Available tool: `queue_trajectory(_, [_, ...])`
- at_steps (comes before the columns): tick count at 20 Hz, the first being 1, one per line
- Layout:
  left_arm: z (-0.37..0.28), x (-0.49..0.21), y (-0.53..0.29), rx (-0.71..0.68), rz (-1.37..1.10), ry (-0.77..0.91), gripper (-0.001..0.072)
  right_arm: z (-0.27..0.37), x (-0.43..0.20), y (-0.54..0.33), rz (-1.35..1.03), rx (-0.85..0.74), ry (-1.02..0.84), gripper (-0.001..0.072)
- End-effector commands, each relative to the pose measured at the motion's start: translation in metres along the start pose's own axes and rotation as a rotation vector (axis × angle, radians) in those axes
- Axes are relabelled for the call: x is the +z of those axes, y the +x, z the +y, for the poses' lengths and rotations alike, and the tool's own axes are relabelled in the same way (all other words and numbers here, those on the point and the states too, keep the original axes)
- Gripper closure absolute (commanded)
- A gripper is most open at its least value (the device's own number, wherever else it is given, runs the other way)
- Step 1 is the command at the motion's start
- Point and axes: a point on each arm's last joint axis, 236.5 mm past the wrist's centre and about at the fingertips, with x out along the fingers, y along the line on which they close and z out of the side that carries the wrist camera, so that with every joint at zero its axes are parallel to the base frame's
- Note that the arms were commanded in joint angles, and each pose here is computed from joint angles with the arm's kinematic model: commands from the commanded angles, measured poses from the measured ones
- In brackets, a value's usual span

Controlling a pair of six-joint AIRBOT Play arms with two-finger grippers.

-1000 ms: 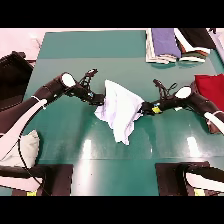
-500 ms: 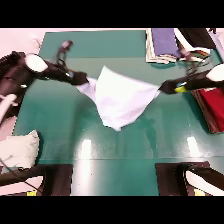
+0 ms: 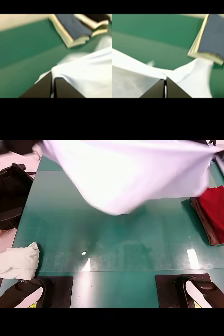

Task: Fold the shirts.

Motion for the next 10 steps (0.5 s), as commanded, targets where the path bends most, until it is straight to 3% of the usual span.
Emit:
queue_trajectory(1, [-0.02,0.067,-0.077,0.024,-0.203,0.092,0.0685,0.002,0.049,-0.066,-0.179,-0.09,-0.062,0.0696])
queue_trajectory(6, [-0.047,0.098,-0.116,-0.037,-0.296,0.103,0.0685,0.008,0.08,-0.091,-0.227,-0.106,-0.103,0.0696])
queue_trajectory(10, [-0.049,0.063,-0.066,-0.118,-0.13,0.054,0.0685,0.014,0.06,-0.028,-0.041,0.02,-0.035,0.0696])
